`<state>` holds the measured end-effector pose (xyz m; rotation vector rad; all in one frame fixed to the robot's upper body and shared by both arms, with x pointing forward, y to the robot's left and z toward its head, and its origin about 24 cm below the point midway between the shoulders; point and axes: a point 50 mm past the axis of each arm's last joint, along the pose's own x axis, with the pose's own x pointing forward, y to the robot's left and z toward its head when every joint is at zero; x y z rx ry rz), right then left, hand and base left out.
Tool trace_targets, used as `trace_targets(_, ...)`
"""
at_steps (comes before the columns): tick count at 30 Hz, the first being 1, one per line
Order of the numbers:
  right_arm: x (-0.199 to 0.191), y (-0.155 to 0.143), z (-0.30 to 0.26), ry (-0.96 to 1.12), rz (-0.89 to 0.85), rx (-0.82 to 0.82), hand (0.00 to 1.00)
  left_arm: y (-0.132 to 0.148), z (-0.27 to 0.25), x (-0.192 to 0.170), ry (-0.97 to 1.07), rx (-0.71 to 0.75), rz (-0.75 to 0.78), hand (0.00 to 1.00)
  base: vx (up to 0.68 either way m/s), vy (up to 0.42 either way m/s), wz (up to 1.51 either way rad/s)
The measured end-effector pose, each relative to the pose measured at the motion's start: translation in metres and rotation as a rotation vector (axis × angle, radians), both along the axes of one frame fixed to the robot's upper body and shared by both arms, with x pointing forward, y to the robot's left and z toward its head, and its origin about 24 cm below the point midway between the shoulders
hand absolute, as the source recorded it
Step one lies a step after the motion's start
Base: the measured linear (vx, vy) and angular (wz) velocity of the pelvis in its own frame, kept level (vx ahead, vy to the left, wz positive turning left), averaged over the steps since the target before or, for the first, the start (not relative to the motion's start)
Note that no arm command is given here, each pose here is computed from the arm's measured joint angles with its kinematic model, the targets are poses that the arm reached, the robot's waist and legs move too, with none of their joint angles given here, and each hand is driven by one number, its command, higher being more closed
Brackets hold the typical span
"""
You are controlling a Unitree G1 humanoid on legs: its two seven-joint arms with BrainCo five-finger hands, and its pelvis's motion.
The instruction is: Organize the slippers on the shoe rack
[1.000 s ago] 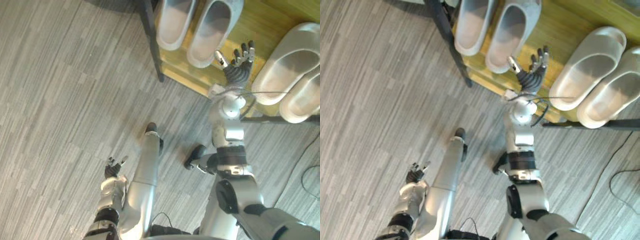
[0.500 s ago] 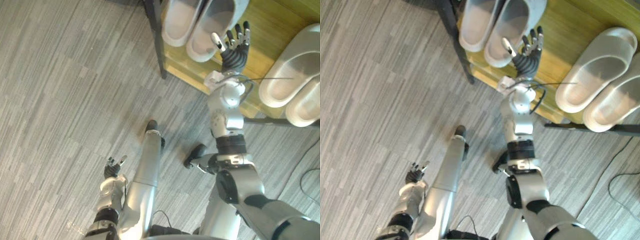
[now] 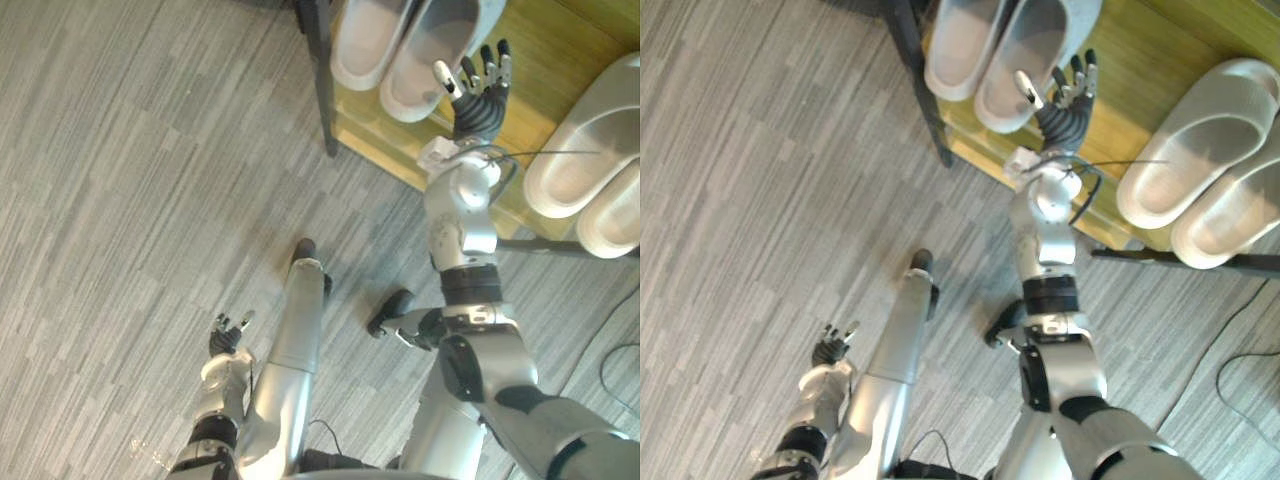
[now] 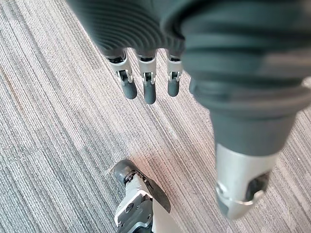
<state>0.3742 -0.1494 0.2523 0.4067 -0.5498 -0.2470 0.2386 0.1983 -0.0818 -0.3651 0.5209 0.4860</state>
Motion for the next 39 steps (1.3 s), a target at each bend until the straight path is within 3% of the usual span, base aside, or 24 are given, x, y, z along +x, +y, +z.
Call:
trace_targets(13, -0.014, 0.004, -0.004, -0.041, 0.013, -0.072, 0.0, 0.001, 0.0, 0.001, -0.001, -0.009, -0.009, 0.0, -0.03, 0.051, -0.07)
trace_targets(19, -0.029, 0.013, -0.042, 0.012, 0.058, -0.125, 0.0, 0.007, -0.003, -0.004, 0.007, -0.02, 0.026, 0.0, -0.02, 0.061, -0.23)
trace_targets(24, -0.056, 0.017, -0.089, 0.098, 0.093, -0.259, 0.0, 0.003, -0.004, -0.007, 0.008, -0.009, -0.01, 0.0, 0.08, 0.044, -0.11)
trace_targets(34, -0.139, -0.012, -0.242, 0.65, 0.123, -0.382, 0.0, -0.011, -0.033, -0.05, 0.166, 0.071, -0.216, 0.0, 0.18, 0.046, -0.04)
trace_targets(39, -0.181, -0.033, -0.322, 1.048, 0.135, -0.441, 0.0, -0.015, -0.05, -0.074, 0.292, 0.112, -0.355, 0.0, 0.17, 0.044, -0.15)
